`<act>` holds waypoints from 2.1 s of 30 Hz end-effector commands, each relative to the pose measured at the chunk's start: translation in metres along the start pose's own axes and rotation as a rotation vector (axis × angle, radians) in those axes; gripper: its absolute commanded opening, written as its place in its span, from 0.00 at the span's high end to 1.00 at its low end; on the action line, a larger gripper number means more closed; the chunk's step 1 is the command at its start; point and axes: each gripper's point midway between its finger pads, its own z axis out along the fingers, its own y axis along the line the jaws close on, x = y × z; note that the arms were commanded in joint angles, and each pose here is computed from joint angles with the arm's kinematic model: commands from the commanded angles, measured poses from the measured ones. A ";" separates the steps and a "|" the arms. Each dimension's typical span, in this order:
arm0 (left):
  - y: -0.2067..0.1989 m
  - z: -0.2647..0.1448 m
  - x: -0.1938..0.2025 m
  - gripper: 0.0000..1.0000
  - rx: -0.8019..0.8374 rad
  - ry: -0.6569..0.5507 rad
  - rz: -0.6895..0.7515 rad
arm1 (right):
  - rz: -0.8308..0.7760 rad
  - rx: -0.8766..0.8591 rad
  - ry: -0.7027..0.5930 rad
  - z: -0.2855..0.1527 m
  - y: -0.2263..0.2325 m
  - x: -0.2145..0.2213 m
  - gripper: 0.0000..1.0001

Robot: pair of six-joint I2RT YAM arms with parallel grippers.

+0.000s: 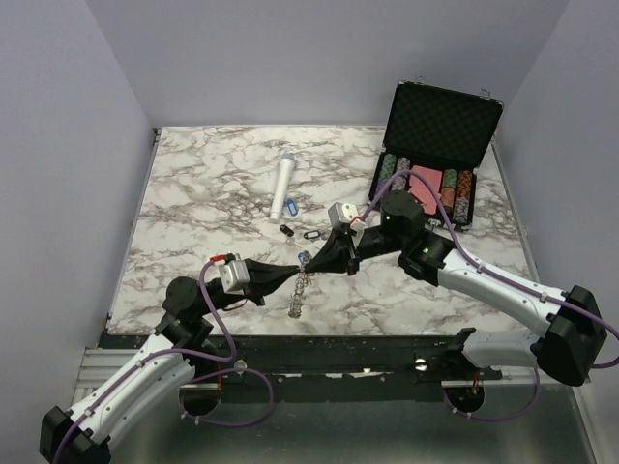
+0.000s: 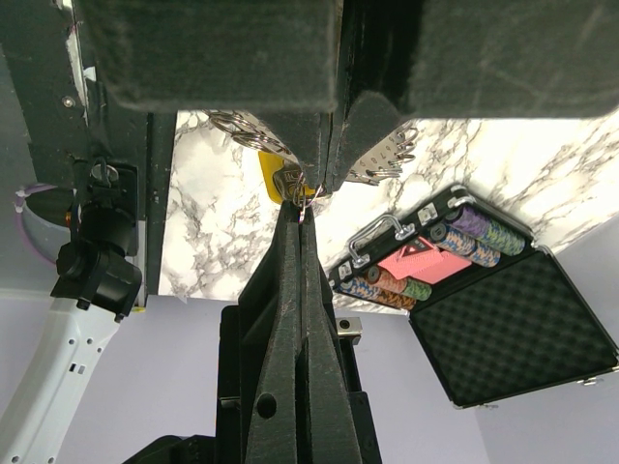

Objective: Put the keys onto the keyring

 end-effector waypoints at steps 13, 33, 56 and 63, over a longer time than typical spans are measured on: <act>0.003 0.004 -0.009 1.00 -0.019 0.014 -0.040 | -0.083 -0.034 0.007 0.003 0.005 -0.004 1.00; 0.011 0.003 -0.010 1.00 -0.073 0.011 -0.073 | -0.107 -0.037 0.045 0.000 0.006 0.006 1.00; 0.012 0.000 -0.027 1.00 -0.093 -0.083 -0.100 | -0.076 -0.022 0.071 -0.001 0.005 0.021 1.00; 0.010 -0.001 -0.032 1.00 -0.090 -0.131 -0.138 | -0.042 -0.022 0.064 0.001 0.005 0.024 1.00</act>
